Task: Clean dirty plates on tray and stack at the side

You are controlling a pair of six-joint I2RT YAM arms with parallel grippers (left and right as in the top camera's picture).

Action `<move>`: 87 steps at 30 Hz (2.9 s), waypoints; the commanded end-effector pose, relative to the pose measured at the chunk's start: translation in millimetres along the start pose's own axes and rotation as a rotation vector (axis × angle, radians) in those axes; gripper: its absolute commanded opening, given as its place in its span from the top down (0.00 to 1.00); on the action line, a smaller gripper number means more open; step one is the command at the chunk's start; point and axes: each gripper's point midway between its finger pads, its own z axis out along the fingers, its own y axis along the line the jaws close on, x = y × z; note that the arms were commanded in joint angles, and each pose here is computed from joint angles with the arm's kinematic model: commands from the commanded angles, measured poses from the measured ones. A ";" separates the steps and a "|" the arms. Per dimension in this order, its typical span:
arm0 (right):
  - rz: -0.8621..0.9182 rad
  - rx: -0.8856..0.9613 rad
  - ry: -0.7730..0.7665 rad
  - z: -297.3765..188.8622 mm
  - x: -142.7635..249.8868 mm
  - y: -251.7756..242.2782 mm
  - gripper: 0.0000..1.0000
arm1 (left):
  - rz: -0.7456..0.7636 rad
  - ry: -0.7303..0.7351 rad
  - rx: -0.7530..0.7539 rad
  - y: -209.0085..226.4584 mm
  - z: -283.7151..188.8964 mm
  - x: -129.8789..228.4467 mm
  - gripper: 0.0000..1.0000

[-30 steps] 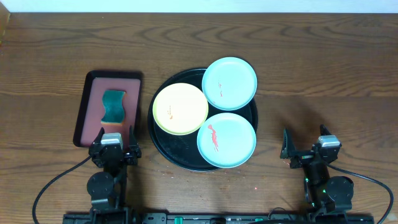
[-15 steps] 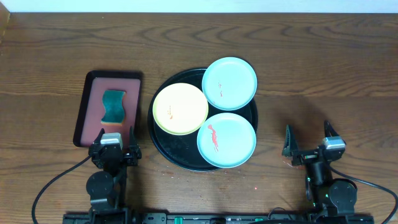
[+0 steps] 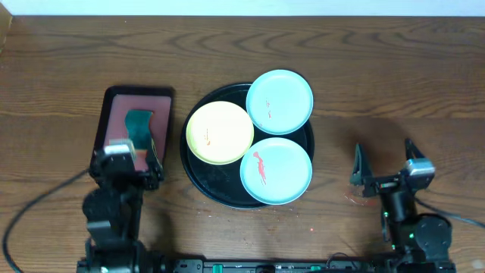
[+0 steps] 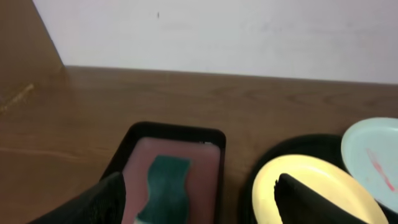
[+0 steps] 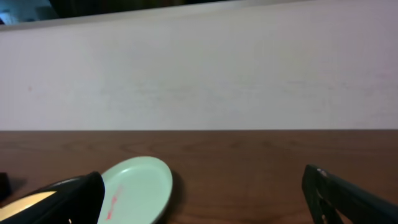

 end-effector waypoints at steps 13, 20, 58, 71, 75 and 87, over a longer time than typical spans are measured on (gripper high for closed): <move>0.041 -0.096 0.410 69.2 -52.3 22.2 0.01 | -0.015 0.428 -0.004 -2.2 23.8 -68.0 0.23; 0.109 -0.141 0.715 93.5 -29.0 31.3 0.01 | -0.018 0.718 -0.009 -1.9 42.7 -52.6 0.23; 0.310 -0.075 1.212 147.6 203.1 198.5 0.54 | -0.256 0.892 -0.215 59.9 75.0 -4.8 0.23; 0.291 -0.103 1.221 154.2 241.3 215.3 0.71 | -0.250 0.897 -0.228 62.3 75.3 -2.9 0.23; 0.316 -0.075 1.244 151.8 253.4 215.8 0.76 | -0.248 0.899 -0.233 63.1 75.2 -2.1 0.23; 0.332 -0.051 1.280 147.3 270.5 216.1 0.80 | -0.244 0.914 -0.242 64.3 73.8 3.2 0.23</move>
